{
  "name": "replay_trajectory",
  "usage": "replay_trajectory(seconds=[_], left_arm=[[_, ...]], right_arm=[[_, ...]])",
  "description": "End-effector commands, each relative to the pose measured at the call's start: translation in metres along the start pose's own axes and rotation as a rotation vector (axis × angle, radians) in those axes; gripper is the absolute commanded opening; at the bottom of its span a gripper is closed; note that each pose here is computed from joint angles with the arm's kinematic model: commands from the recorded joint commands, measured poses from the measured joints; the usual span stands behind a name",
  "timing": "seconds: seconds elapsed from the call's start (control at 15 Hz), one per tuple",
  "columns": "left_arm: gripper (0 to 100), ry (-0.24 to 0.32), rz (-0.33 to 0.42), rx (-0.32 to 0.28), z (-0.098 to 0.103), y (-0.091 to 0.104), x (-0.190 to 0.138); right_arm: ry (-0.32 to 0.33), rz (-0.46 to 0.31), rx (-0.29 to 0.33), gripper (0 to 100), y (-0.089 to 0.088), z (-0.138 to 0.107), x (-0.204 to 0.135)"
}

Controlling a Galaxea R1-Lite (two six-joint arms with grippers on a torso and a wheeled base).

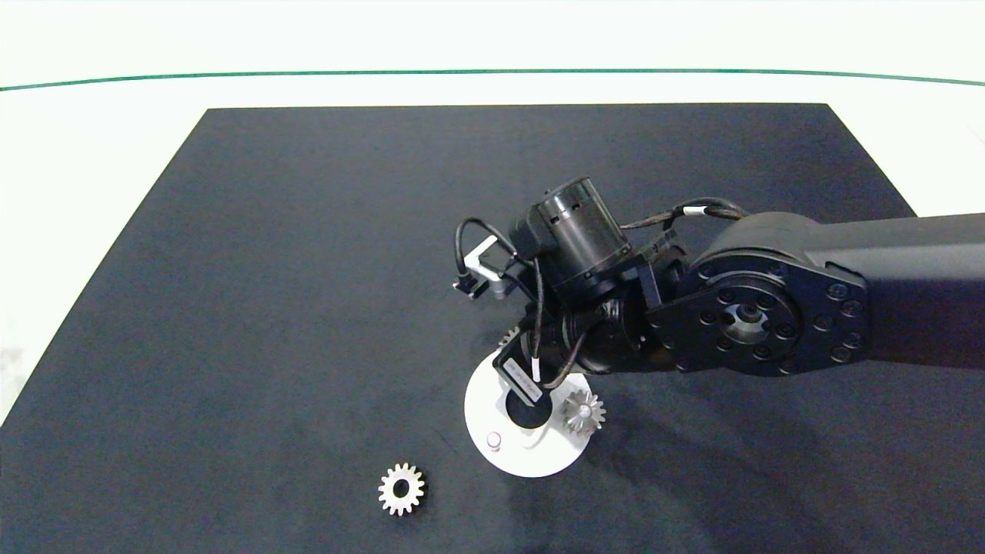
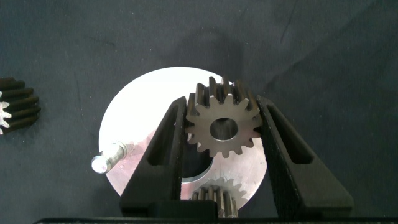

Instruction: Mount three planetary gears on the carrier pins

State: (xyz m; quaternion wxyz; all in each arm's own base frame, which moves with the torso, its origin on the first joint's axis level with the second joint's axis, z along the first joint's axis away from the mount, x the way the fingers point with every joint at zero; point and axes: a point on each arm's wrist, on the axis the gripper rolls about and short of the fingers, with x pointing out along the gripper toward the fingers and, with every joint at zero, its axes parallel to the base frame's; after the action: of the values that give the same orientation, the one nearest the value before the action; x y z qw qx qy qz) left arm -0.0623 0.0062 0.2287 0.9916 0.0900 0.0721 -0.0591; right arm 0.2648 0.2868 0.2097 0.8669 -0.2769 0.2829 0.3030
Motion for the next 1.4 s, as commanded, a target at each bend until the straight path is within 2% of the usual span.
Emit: replay_trajectory(seconds=[0.07,0.53,0.73,0.87,1.07,1.4], left_arm=[[100,0.007,-0.001,0.001,0.000,0.000,0.001],[100,0.008,-0.003,0.001,0.000,0.000,0.001],[100,0.010,-0.002,0.001,0.001,0.000,0.001],[100,0.010,-0.002,0.001,0.001,0.000,0.001],[100,0.010,-0.002,0.001,0.001,0.000,0.001],[100,-0.005,0.002,0.003,0.004,0.001,-0.001]], right_arm=[[-0.005,-0.004,0.002,100,-0.002,0.001,-0.001],[-0.010,-0.010,0.009,100,-0.005,0.002,-0.001],[-0.028,-0.014,0.014,100,-0.009,0.004,-0.015],[-0.074,-0.020,0.032,100,-0.014,0.010,-0.036],[-0.147,-0.056,0.061,100,-0.032,0.015,-0.069],[-0.107,-0.081,0.081,100,-0.047,0.002,-0.081]])
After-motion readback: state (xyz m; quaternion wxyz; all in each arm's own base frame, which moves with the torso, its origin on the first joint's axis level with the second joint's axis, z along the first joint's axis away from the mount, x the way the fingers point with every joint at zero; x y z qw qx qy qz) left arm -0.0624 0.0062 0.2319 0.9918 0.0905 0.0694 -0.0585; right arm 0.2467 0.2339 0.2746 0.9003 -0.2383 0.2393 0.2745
